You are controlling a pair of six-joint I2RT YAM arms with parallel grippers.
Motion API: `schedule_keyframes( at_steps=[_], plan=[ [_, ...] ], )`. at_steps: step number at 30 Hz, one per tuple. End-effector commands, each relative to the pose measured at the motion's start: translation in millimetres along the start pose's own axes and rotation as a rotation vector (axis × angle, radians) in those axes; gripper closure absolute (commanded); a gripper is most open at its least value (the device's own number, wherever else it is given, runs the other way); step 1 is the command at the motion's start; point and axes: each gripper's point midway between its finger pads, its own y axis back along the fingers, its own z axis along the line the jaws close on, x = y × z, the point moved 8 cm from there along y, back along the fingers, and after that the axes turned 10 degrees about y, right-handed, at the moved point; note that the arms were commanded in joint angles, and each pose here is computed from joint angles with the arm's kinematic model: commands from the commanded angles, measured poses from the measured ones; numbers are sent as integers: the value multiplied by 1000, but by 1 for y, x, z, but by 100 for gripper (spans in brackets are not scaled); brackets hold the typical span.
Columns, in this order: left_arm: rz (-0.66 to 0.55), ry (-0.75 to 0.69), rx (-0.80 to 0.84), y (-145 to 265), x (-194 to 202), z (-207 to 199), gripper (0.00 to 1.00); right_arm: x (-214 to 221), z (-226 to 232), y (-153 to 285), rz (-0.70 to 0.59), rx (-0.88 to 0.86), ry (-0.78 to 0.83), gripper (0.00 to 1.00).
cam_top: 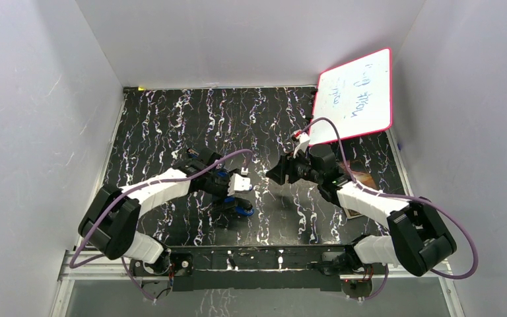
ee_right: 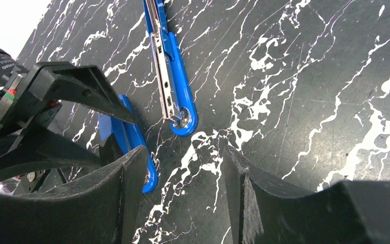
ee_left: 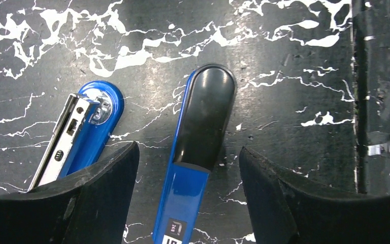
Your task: Load the staples into the stapler
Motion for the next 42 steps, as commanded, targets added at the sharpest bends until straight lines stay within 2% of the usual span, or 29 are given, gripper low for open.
schedule_keyframes(
  at_steps=[1, 8, 13, 18, 23, 26, 30, 38, 42],
  plan=[
    [-15, -44, -8, -4, -8, 8, 31, -7, 2, -3, -49, -34, 11, 36],
    [23, -60, -8, -12, -8, 10, 43, -7, 2, -4, -49, -46, 1, 36],
    [6, -74, -22, -8, -17, 9, 65, -5, 1, -4, -50, -27, -22, 36],
    [-71, -96, -29, 7, -34, -7, 100, -5, -2, -2, -60, 84, -214, 37],
    [-187, -24, -126, 21, -47, -15, 100, -9, 1, 5, -143, 117, -337, 38],
    [-338, 37, -247, 29, -59, -15, 100, -17, 5, 10, -190, 109, -341, 37],
    [-522, 154, -299, 32, -68, -18, 100, -36, 13, 13, -223, 66, -316, 39],
    [-708, 344, -421, 41, -87, -8, 100, -56, 27, 13, -242, 20, -285, 40],
    [-754, 377, -455, 47, -101, -1, 100, -60, 29, 5, -251, 24, -279, 40]
  ],
)
